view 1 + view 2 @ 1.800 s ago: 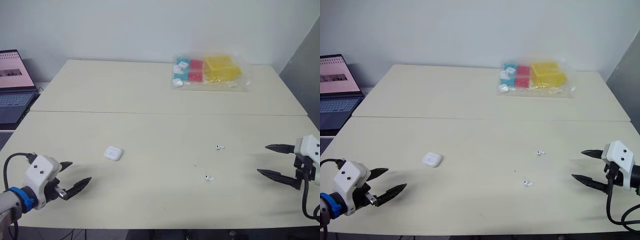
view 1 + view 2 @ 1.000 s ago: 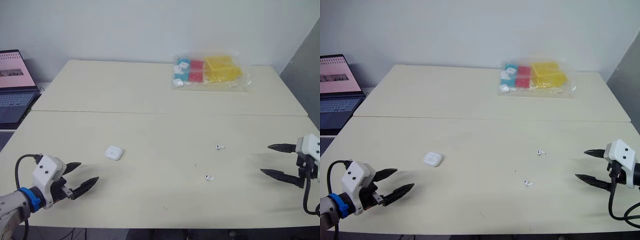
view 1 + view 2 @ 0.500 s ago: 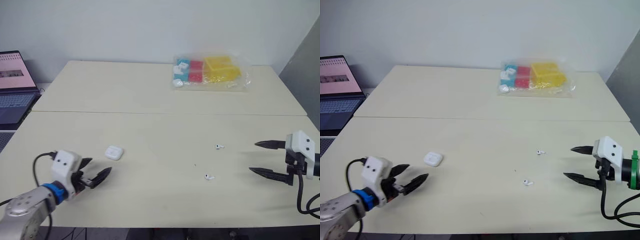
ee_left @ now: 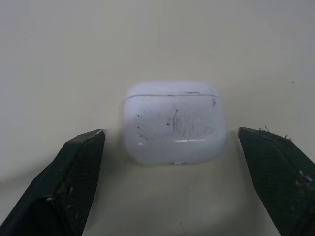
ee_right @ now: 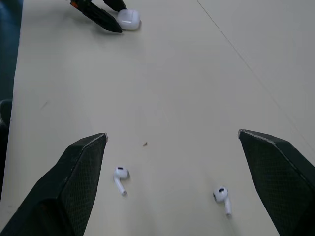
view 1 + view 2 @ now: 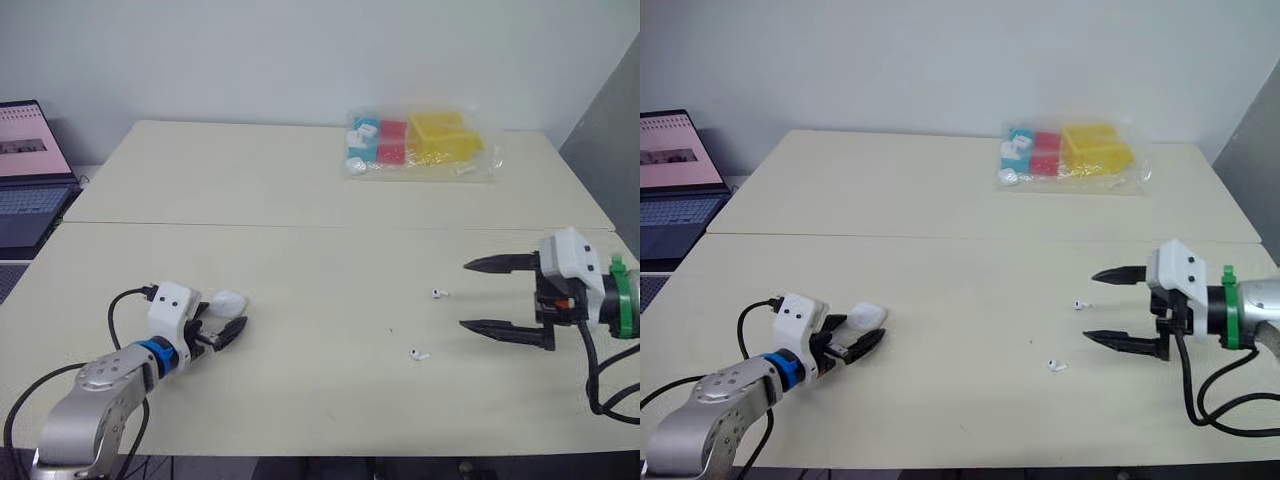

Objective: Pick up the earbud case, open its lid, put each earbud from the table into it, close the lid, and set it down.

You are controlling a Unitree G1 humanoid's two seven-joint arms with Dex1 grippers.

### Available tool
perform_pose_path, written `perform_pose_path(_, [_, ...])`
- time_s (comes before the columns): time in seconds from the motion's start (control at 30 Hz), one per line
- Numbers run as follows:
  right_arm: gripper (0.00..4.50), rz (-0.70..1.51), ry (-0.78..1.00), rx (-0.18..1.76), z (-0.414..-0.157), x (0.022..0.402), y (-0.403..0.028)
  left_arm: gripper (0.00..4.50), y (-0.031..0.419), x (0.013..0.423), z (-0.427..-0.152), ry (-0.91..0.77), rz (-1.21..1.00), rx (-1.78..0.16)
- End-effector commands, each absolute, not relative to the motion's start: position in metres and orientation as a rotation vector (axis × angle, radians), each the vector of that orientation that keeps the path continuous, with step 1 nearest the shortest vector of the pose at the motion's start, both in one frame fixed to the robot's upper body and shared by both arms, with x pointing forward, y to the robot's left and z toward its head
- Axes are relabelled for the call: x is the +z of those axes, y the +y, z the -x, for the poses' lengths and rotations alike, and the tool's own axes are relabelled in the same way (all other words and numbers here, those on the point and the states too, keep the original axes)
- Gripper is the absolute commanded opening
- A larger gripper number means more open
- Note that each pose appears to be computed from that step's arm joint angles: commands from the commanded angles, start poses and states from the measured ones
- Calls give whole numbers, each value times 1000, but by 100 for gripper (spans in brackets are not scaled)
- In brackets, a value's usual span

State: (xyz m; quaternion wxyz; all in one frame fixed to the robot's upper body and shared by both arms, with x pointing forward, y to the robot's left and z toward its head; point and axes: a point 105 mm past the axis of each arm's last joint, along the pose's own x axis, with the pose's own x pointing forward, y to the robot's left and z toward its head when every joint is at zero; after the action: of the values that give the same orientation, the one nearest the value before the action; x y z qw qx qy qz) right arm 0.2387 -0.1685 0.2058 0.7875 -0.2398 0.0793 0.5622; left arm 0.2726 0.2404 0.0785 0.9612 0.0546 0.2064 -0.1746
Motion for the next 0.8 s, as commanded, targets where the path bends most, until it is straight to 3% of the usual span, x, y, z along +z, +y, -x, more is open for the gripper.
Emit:
perform_pose_path(0.03, [447, 529, 142, 1248, -236, 212, -158, 450, 242, 76, -278, 433, -122, -351])
perform_pose_path(0.47, [447, 545, 135, 1267, -239, 213, -153, 450, 233, 64, -282, 527, -108, -440])
perform_pose_path(0.7, [450, 548, 130, 1256, -238, 214, -153, 282, 228, 56, -269, 621, -102, -529])
perform_pose_path(0.8, [450, 547, 129, 1243, -238, 214, -154, 279, 226, 56, -264, 641, -111, -573])
